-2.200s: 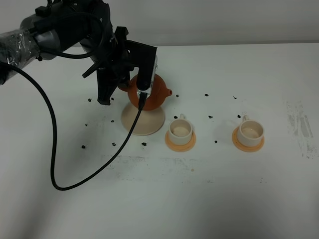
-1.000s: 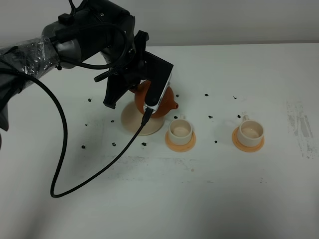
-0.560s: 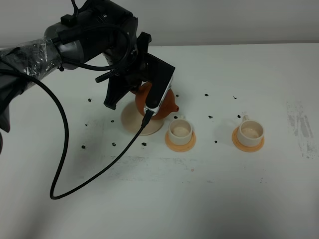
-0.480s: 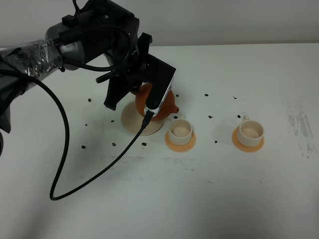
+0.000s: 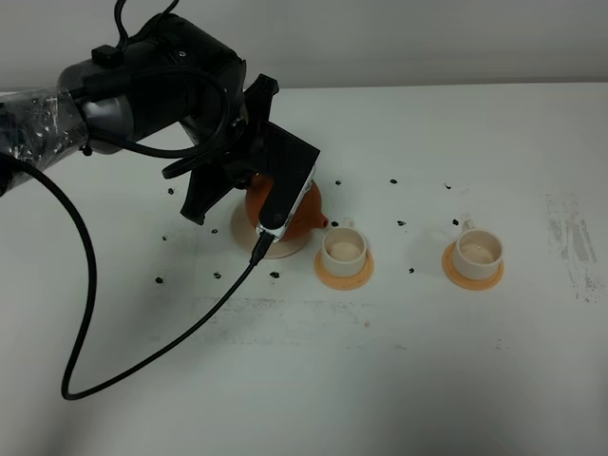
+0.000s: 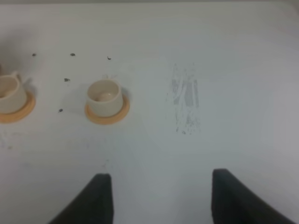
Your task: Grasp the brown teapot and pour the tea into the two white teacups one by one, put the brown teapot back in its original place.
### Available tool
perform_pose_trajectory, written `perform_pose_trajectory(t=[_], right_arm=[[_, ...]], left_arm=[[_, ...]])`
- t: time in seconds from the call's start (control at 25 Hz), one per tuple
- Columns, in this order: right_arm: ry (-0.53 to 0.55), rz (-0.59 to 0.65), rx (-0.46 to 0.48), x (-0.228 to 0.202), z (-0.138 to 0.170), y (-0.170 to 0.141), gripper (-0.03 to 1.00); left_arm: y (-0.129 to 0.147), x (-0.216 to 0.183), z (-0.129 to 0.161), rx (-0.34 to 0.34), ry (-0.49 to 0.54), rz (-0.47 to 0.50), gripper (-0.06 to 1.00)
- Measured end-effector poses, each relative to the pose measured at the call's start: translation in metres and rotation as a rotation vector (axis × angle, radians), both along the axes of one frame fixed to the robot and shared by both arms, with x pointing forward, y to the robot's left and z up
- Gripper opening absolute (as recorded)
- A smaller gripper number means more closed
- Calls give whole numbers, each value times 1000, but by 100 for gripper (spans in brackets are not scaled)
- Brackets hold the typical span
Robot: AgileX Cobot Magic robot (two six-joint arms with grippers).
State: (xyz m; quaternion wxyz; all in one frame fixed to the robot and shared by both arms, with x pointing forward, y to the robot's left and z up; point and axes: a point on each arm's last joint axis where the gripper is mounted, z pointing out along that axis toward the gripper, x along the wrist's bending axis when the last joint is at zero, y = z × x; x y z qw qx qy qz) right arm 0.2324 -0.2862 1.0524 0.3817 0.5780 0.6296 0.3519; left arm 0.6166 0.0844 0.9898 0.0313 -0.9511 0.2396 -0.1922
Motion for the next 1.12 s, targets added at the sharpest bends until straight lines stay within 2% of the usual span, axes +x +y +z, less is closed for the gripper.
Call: perform_pose_trajectory(t=[0.28, 1.12], right_arm=[[0, 0, 0, 0, 0, 0, 49], [0, 0, 0, 0, 0, 0, 49]], left_arm=[[-2, 5, -1, -19, -62, -12, 12], [-21, 5, -18, 53, -119, -114, 12]])
